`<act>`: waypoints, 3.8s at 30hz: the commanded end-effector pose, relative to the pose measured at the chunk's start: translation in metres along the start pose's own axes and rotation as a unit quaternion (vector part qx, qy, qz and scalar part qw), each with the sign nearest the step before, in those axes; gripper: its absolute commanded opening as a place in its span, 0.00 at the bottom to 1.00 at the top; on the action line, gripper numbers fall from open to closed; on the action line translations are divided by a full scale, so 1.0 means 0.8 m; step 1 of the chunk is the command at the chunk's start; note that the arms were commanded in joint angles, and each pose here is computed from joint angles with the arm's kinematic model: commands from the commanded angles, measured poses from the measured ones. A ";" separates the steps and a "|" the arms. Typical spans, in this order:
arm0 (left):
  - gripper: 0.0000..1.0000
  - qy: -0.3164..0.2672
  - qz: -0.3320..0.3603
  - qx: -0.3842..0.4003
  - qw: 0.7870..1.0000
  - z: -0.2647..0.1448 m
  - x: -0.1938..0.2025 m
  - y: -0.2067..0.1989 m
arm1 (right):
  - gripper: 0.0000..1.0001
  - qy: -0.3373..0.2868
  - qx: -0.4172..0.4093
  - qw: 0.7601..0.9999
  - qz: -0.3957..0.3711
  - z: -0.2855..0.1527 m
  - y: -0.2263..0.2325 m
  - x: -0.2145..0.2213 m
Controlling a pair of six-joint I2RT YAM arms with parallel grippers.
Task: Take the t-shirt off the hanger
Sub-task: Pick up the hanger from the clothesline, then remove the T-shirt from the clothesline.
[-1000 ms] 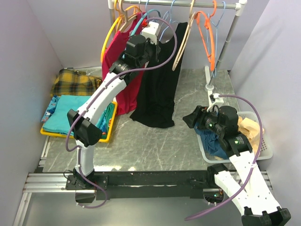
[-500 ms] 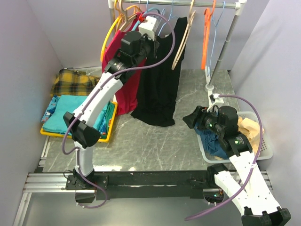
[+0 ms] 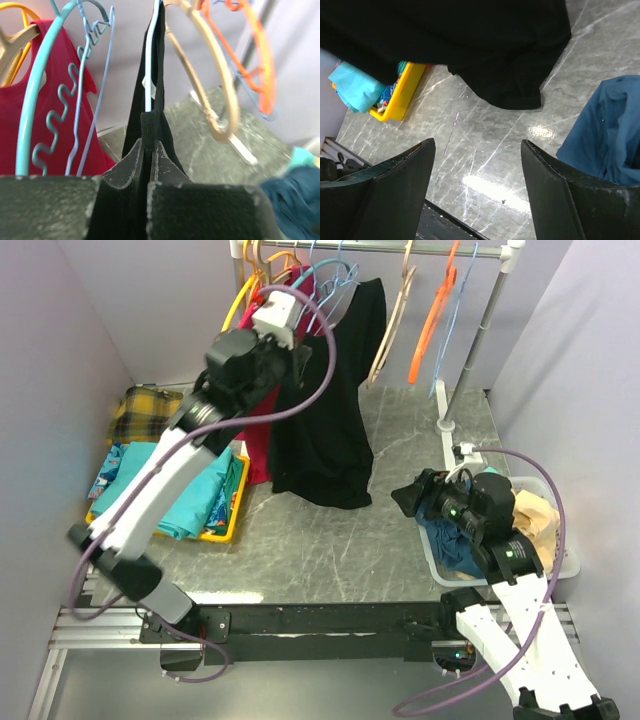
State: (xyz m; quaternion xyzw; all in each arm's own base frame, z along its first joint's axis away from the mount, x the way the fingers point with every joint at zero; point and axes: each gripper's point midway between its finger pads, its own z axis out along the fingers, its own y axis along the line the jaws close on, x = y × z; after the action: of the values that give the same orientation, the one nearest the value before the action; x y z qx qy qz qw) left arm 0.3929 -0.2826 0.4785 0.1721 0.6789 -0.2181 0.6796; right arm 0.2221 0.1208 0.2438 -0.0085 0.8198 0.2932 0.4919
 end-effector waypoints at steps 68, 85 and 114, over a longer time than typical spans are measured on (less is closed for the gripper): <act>0.01 0.122 -0.014 0.373 0.920 -0.372 0.196 -0.121 | 0.09 0.038 -0.304 0.907 -0.289 -0.013 0.243 0.020; 0.79 0.037 -0.048 0.043 0.997 -0.377 0.169 0.018 | 0.00 -0.012 -0.254 0.911 -0.325 -0.053 0.210 -0.019; 0.01 0.101 -0.122 -0.154 0.975 -0.295 0.233 0.072 | 0.00 -0.038 -0.270 0.905 -0.327 -0.083 0.213 -0.036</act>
State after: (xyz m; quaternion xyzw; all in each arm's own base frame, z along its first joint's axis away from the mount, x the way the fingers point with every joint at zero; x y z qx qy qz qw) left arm 0.2055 -0.1554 0.2645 0.0964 0.7888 -0.2320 0.5610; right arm 0.1314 0.2266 0.3555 -0.4173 0.6559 0.3185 0.5424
